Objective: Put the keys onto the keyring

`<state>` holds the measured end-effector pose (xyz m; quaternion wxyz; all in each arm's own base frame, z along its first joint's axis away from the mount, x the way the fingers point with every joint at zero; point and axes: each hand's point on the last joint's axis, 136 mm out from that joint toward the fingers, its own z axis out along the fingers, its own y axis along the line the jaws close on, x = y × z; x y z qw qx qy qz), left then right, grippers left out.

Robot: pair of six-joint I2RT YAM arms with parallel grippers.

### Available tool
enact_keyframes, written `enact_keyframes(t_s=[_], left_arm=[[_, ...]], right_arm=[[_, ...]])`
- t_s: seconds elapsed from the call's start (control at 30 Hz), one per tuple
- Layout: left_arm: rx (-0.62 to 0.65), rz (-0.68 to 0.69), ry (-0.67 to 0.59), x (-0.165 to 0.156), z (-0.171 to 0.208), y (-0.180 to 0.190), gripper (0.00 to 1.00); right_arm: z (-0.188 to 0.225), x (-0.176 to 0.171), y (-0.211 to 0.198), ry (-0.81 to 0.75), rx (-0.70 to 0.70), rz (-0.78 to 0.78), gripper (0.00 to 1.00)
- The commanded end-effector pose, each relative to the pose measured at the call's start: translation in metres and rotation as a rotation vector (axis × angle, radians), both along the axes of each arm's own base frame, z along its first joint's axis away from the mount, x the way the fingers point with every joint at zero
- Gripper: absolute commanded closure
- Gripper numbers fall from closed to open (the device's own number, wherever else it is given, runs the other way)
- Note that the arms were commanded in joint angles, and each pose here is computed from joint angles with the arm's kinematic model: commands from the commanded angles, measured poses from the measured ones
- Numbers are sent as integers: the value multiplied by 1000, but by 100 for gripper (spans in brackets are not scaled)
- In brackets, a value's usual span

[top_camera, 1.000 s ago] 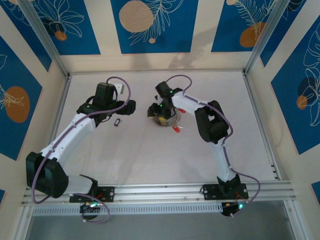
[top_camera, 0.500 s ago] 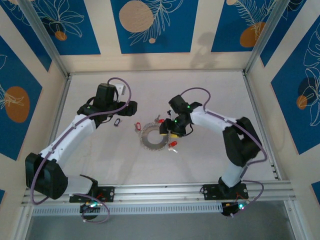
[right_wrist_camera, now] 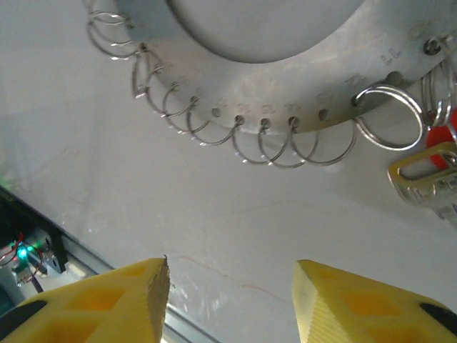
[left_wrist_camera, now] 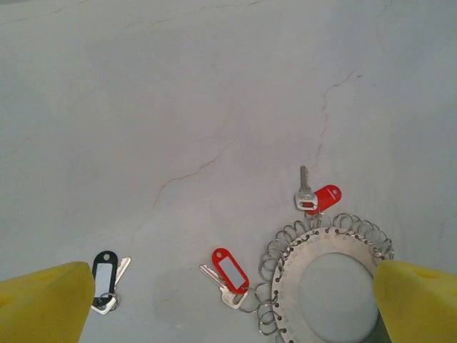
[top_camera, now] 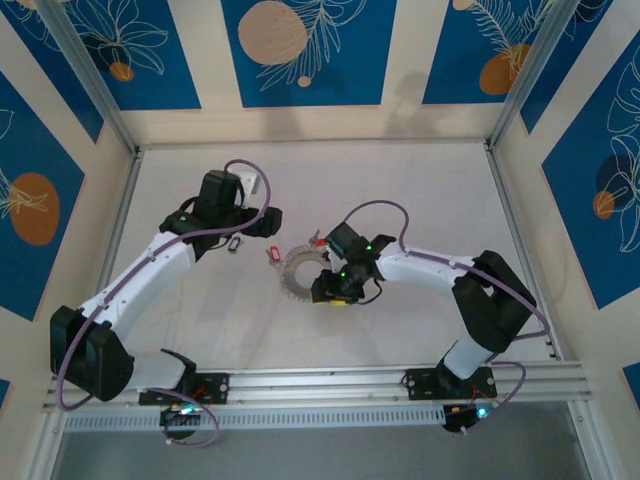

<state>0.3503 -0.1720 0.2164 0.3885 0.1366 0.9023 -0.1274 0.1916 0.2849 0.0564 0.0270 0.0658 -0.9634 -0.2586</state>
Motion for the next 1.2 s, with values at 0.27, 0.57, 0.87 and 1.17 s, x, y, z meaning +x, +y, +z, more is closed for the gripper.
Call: enact_keyframes(t_s=[0.27,0.57,0.87,1.17], left_arm=[[74,-31,-41,-3,1,-3,0],[98,-54,-34,-4,-4,-8,0],[111,-59,-36,-5,-6,-9,0],[136,-69,-51,-8,-5,-13,0]], right_arm=[[-43,38,-60,29,-82,-195,44],[-30,89,-96,-107,47,-346,41],[14,57,-84,-203,30,-344,41],[15,15,-56,-55,141,-483,66]])
